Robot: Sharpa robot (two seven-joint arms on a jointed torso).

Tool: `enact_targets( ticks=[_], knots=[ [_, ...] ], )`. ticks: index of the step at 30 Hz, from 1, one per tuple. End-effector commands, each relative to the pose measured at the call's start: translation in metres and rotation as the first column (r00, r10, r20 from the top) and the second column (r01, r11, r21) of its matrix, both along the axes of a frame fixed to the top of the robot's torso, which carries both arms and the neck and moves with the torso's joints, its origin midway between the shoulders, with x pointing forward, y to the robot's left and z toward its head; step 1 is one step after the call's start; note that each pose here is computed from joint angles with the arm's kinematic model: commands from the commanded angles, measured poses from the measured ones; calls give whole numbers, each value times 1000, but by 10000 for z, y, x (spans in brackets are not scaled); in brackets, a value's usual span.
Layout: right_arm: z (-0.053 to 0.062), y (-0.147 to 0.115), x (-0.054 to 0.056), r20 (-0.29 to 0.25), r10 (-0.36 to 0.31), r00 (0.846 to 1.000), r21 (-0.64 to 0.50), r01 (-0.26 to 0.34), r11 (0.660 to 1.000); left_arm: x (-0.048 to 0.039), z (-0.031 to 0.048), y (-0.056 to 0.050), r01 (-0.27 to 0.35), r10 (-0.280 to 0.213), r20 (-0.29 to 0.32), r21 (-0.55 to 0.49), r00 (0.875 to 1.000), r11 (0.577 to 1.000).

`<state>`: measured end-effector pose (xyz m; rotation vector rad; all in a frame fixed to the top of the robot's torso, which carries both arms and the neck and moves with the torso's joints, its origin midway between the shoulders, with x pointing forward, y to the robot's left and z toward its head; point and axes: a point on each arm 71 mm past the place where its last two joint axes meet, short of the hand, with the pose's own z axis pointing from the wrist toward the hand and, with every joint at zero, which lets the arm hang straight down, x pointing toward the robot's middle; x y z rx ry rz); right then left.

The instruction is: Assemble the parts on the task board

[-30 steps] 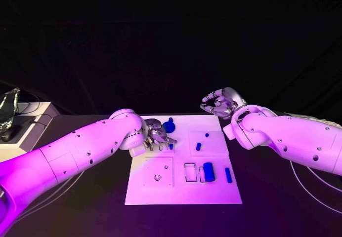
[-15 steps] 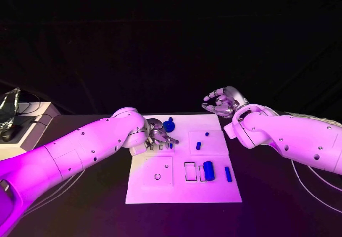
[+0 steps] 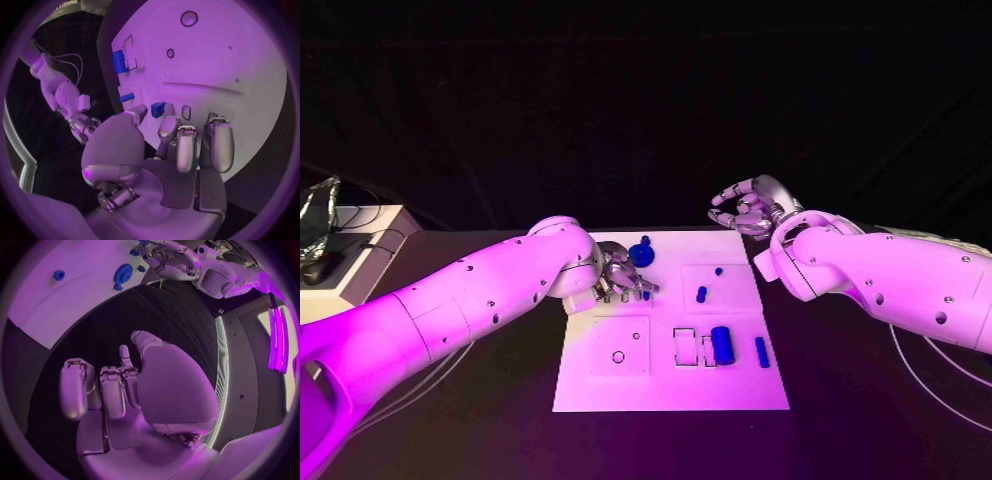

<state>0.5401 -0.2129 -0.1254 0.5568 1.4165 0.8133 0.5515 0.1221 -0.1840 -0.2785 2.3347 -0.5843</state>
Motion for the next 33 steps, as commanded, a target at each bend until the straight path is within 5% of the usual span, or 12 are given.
enact_targets(
  ticks=[1,33],
  knots=[
    [-1,18,-5,0,23,1000,-3,-23,1000,-9,-2,-27,11,-12,-22,-18,1000,1000],
    [-98,-40,23,-47,23,999,-20,-24,1000,-23,13,49,-64,55,-69,-144,996,987]
  ],
)
